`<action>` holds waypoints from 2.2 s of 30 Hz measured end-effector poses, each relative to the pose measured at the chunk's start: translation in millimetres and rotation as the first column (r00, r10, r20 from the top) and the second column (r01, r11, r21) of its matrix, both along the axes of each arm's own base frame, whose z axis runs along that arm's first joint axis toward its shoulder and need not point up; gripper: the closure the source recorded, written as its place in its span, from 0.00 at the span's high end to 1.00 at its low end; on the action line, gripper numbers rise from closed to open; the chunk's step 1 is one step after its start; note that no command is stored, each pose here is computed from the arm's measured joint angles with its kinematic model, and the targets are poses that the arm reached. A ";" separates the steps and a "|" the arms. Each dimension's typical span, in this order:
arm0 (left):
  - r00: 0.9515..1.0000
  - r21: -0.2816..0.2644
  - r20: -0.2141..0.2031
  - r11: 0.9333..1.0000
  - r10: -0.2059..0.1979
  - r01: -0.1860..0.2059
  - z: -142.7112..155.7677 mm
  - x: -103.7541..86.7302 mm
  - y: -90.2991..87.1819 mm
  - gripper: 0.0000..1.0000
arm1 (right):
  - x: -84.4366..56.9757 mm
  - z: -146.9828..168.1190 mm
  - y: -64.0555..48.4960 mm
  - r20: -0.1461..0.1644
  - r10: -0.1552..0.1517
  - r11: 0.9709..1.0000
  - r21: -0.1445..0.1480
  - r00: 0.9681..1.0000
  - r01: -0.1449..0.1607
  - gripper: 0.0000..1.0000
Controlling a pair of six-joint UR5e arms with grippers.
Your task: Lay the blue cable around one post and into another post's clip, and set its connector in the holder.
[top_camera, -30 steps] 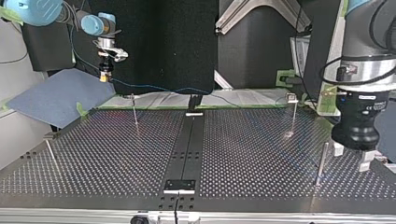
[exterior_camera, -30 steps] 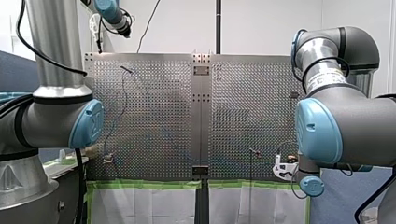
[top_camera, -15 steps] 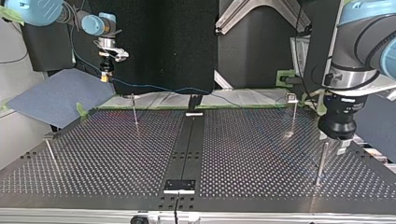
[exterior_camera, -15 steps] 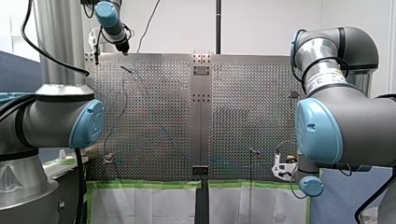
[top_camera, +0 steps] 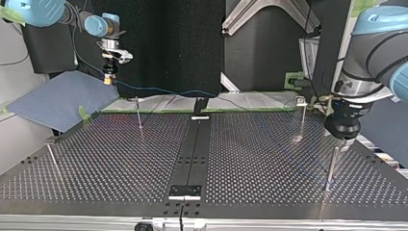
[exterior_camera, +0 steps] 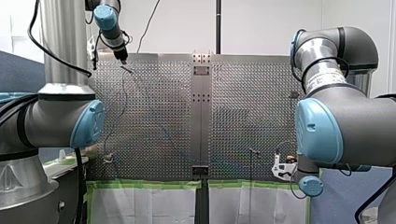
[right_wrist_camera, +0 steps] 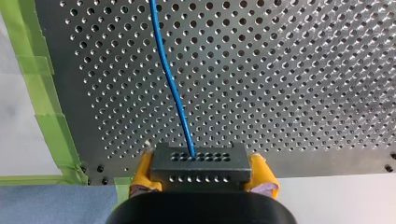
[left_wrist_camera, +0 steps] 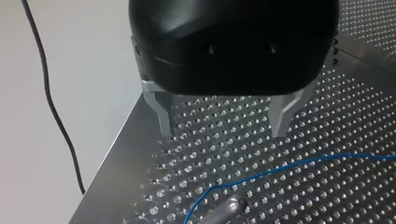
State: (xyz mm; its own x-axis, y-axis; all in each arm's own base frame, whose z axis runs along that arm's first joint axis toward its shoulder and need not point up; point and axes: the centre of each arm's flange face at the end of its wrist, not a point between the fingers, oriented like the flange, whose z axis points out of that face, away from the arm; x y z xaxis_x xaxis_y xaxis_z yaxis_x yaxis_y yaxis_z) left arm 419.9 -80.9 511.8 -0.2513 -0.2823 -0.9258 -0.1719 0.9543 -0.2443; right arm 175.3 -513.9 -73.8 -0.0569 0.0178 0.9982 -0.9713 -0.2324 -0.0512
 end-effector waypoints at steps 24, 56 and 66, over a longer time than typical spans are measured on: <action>0.998 0.004 -0.048 0.999 0.046 -0.046 -1.5 -4.9 10.5 1.00 | 3.0 -0.5 1.4 0.000 0.005 1.000 0.006 1.000 -0.005 0.18; 0.998 0.029 -0.049 0.999 0.035 -0.033 0.8 -7.8 9.6 1.00 | 8.2 -0.1 -1.7 -0.005 0.013 1.000 0.011 1.000 -0.013 0.18; 0.996 0.013 0.066 0.998 -0.065 0.064 20.7 -22.8 -12.4 1.00 | 8.7 -1.6 0.4 -0.007 0.005 1.000 0.025 1.000 -0.005 0.18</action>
